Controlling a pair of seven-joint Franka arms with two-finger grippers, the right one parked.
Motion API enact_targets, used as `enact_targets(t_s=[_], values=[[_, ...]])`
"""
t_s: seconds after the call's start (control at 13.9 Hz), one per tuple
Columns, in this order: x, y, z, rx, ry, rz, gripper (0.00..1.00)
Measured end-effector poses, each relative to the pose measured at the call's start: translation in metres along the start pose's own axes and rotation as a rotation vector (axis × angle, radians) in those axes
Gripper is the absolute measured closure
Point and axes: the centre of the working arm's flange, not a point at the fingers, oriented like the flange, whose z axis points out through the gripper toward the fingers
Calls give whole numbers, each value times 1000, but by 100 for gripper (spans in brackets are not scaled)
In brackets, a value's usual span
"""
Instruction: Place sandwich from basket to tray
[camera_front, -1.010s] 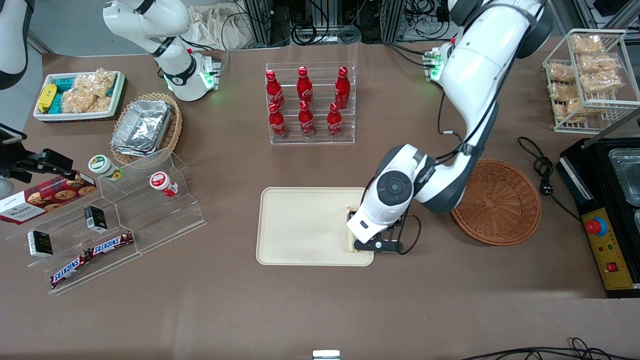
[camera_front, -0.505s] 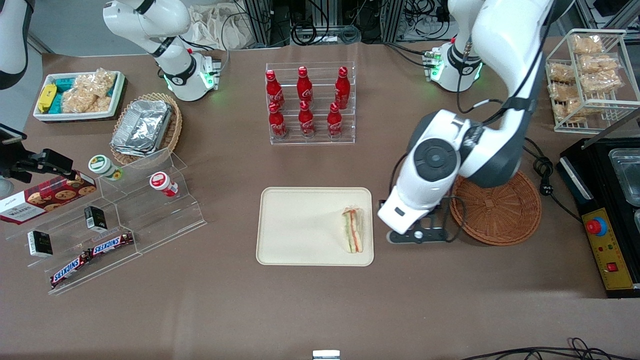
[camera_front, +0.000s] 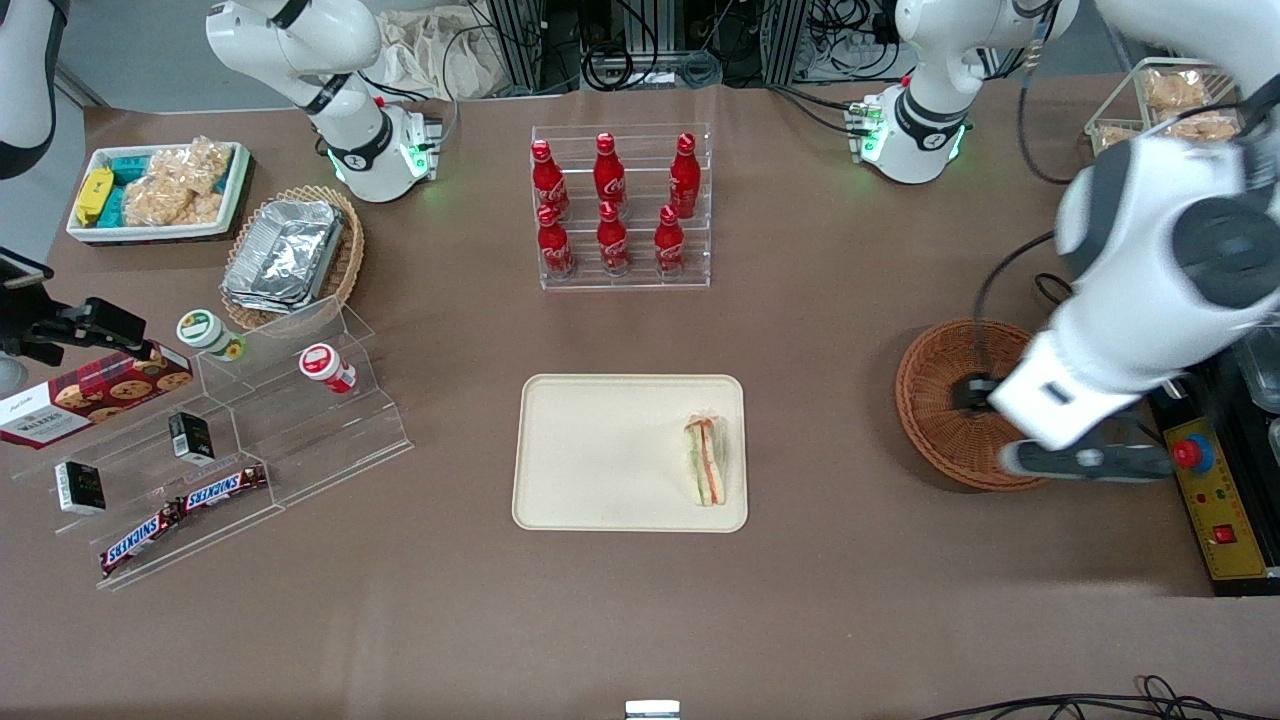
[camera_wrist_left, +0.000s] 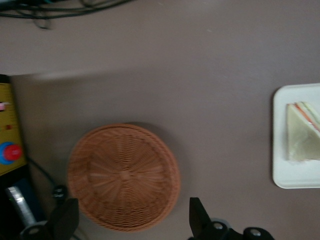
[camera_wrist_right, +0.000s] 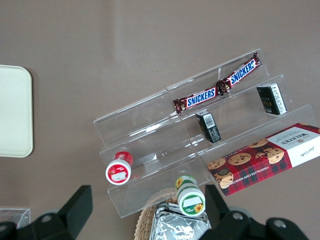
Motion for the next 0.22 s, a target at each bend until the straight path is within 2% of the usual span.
enact_targets(t_s=[0.14,0.22], values=[[-5,-31,-15,7,16,-30,0],[-8,-33,-18,10,6,-34,0]])
